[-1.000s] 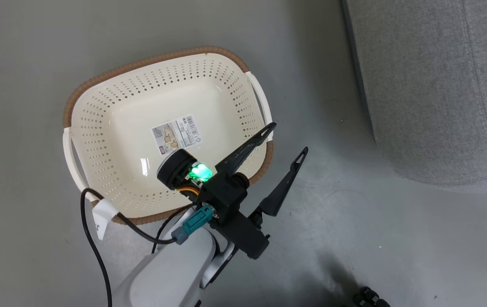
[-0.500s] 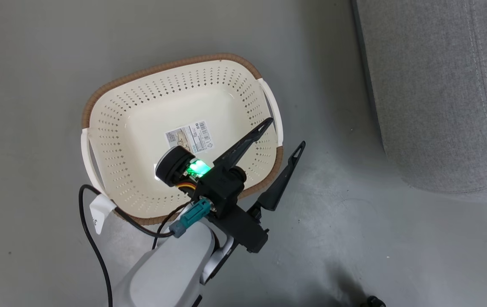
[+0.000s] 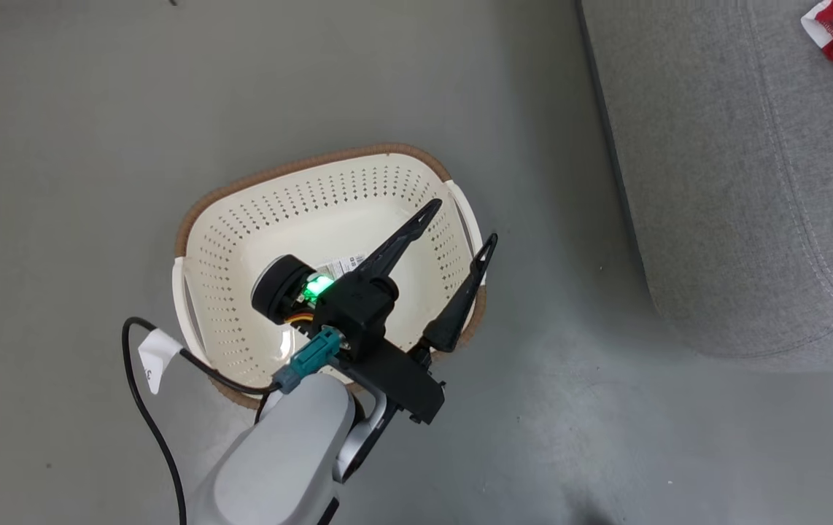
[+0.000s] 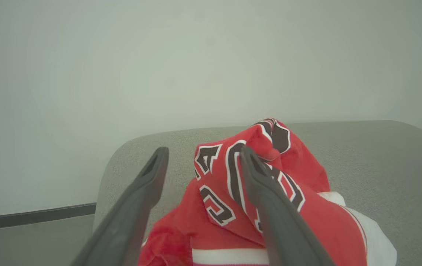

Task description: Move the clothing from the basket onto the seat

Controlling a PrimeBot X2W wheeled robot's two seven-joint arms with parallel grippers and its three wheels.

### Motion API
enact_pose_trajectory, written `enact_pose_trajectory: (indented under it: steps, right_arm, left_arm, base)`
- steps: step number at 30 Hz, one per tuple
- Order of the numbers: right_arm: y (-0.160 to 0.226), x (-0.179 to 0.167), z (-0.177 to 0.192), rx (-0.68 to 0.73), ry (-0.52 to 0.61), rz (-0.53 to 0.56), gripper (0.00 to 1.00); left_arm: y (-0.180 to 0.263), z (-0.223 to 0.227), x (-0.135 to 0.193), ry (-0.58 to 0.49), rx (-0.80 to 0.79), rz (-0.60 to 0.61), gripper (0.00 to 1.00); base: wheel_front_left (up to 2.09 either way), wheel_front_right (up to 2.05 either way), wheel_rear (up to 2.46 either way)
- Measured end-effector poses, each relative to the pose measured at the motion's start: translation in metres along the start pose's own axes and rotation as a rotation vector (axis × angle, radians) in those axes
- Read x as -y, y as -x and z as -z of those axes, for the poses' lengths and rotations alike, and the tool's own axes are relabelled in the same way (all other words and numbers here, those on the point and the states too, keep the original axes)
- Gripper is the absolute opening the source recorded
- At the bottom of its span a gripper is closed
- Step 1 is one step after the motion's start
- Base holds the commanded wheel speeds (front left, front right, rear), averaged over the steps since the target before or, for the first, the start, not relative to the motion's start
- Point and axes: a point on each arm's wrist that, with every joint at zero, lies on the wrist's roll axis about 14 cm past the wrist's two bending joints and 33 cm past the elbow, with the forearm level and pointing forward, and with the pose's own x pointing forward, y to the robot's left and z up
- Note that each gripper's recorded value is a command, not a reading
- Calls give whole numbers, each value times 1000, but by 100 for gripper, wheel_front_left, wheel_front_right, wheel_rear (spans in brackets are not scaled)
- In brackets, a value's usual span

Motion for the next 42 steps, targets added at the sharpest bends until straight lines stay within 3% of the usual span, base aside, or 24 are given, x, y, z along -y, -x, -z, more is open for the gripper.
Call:
enact_pose_trajectory:
  steps: [15, 26, 42]
  right_arm:
    - [44, -57, -44, 119, -84, -154, 100]
    - [93, -125, -51, 141, -183, -331, 100]
    - [162, -180, -50, 135, -315, -459, 100]
  left_arm:
    - [30, -43, 0, -71, 56, -100, 100]
    - [83, -72, -34, -83, 117, -337, 100]
    - [169, -89, -71, -92, 177, -632, 100]
  base:
    - [0, 0, 0]
    - [0, 0, 0]
    - [0, 0, 0]
